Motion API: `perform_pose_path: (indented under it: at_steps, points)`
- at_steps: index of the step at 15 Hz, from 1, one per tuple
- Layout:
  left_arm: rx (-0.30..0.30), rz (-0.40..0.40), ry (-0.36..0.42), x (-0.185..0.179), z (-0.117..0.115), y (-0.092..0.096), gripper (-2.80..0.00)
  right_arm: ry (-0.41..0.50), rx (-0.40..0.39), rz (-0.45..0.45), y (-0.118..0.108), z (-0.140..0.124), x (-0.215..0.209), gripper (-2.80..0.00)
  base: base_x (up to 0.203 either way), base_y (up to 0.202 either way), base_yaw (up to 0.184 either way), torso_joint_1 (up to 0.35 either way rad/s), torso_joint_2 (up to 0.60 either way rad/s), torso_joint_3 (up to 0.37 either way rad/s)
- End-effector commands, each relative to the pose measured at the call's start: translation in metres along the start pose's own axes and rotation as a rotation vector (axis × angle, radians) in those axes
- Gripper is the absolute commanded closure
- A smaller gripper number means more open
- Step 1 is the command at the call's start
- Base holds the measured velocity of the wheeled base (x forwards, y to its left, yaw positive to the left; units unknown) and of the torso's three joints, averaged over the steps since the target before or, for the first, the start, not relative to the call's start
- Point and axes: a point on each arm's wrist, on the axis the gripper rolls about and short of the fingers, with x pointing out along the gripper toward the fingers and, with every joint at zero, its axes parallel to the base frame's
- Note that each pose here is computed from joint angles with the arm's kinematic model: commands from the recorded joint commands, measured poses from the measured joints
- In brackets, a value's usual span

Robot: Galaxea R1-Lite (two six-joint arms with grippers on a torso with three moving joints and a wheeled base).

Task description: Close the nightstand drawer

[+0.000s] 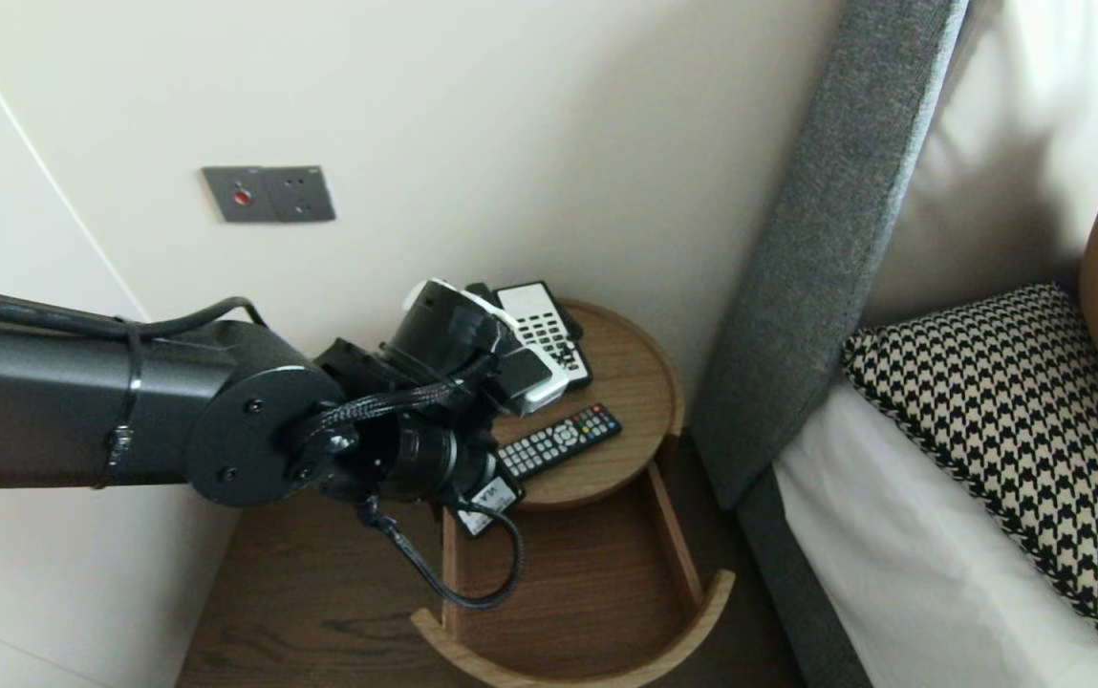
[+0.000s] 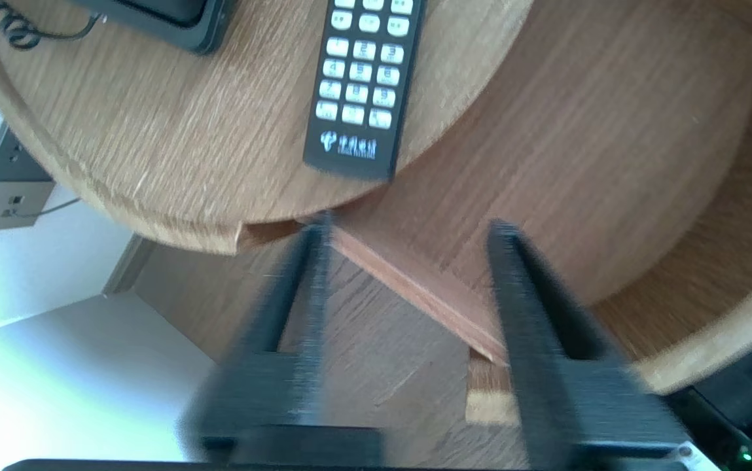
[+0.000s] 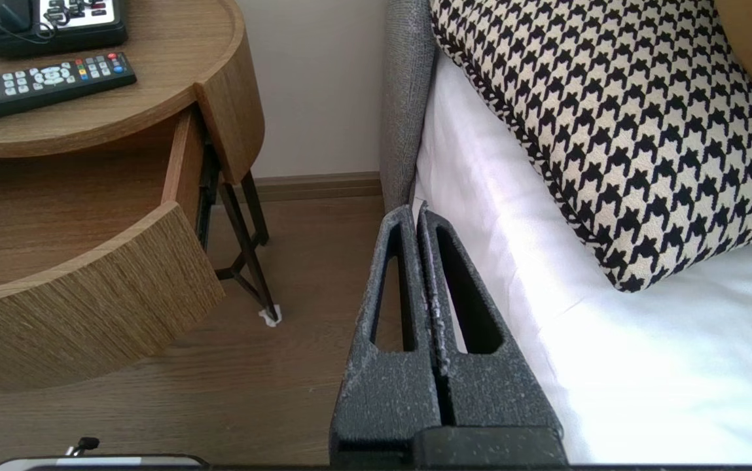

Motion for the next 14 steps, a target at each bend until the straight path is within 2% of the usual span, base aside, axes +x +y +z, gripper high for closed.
perform_pose_path:
  at_steps: [1,3,9,14]
  points:
    - [-0.003,0.005,-0.017,-0.016,-0.005,0.002,0.0,0.001,0.0,0.0,0.0,0.0,0.0,0.0,0.0,0.0,0.0,0.0,0.0,0.0]
    - [0.004,-0.008,0.009,-0.021,-0.017,-0.003,0.0,0.001,-0.001,0.001,0.0,0.0,0.0,0.0,0.0,0.0,0.0,0.0,0.0,0.0]
    - [0.09,-0.146,0.094,-0.028,-0.049,-0.056,0.0,0.001,0.0,0.0,0.0,0.0,0.0,0.0,0.0,0.0,0.0,0.0,0.0,0.0]
    - [0.132,-0.208,0.162,-0.019,-0.064,-0.079,0.0,0.001,0.0,0.002,0.0,0.0,0.0,0.0,0.0,0.0,0.0,0.0,0.0,0.0]
